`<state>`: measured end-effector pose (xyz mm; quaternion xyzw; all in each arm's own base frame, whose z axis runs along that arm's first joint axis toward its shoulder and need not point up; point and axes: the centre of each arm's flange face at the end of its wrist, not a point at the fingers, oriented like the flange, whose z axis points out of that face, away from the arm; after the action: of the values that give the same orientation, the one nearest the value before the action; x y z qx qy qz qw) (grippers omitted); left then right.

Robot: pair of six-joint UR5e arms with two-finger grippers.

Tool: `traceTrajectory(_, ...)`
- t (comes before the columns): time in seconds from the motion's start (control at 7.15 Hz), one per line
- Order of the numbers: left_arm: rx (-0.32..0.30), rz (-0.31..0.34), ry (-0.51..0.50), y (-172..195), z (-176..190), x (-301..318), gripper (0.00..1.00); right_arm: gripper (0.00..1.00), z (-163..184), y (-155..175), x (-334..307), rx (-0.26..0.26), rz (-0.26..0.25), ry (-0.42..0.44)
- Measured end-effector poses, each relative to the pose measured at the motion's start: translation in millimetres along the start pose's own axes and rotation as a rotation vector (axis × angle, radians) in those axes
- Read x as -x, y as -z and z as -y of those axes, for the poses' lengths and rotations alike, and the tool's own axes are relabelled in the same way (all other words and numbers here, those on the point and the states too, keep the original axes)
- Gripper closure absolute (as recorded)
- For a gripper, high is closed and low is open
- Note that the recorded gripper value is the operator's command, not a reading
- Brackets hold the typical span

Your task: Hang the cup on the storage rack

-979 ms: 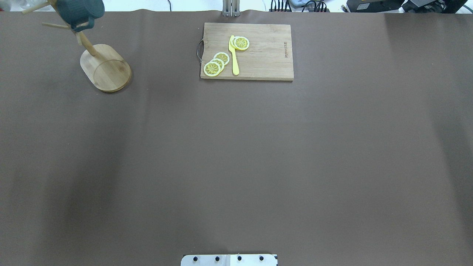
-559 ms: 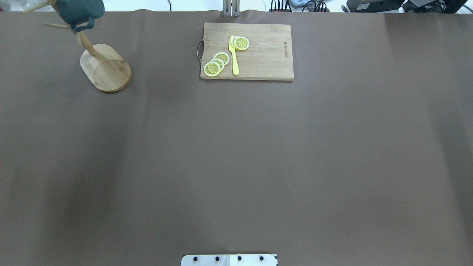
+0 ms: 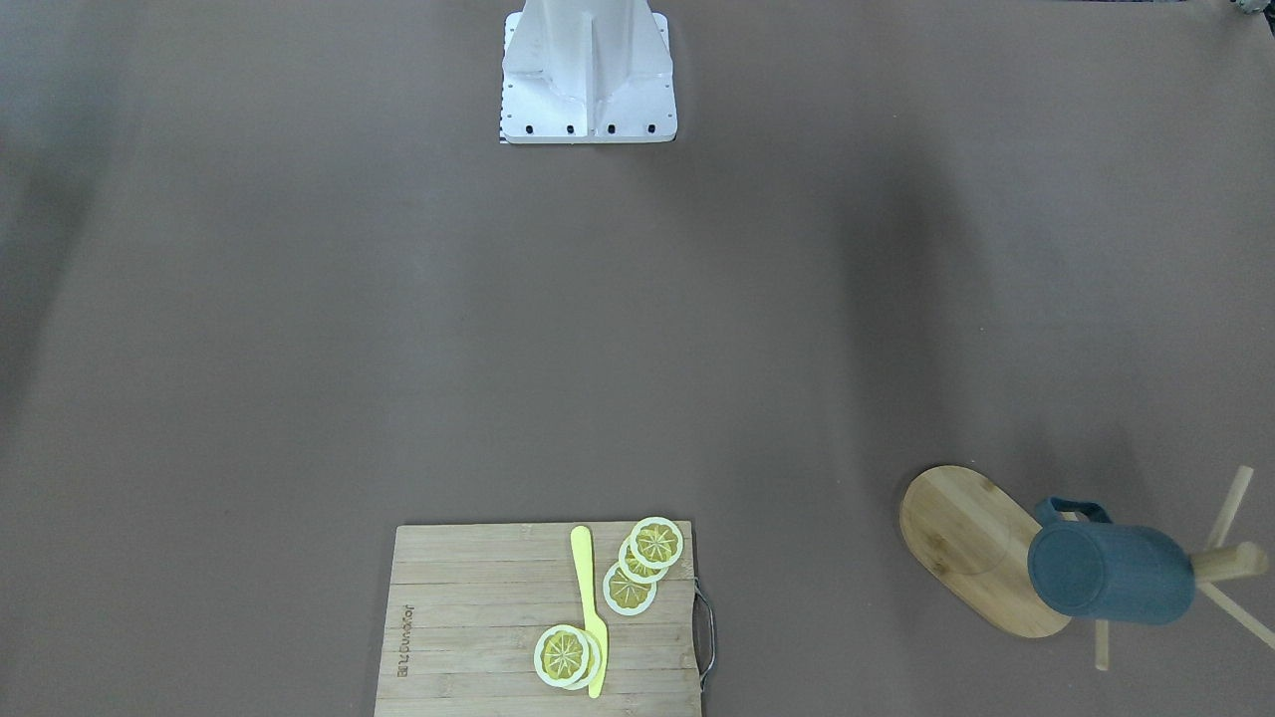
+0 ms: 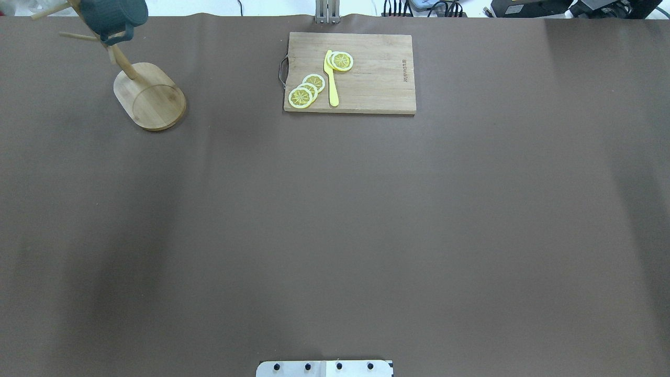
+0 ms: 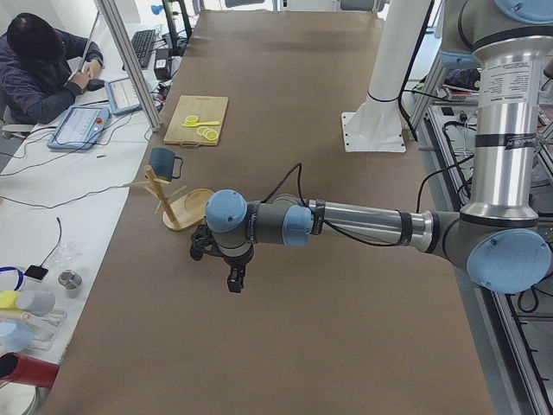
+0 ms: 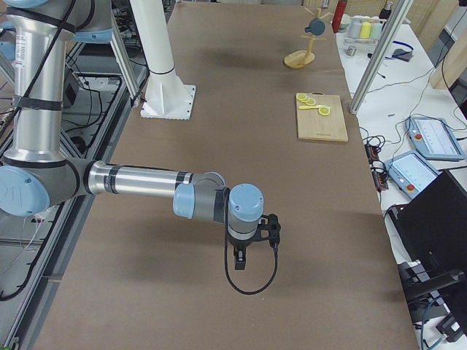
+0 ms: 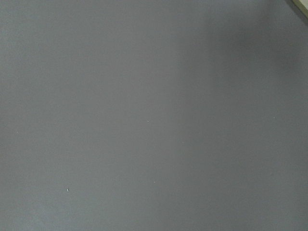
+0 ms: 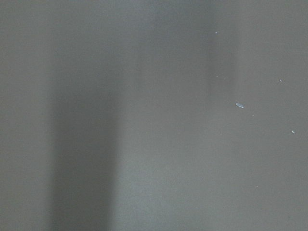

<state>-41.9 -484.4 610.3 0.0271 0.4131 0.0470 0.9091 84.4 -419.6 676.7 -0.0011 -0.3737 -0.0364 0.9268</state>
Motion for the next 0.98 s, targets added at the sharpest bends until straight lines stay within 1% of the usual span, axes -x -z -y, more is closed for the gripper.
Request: traceTrajectory(0.98,-0.006,0.001,-0.007,1.9,2.4,-1.3,0.01,0.0,0.3,-0.2,0.0,0.0,0.003,0.0)
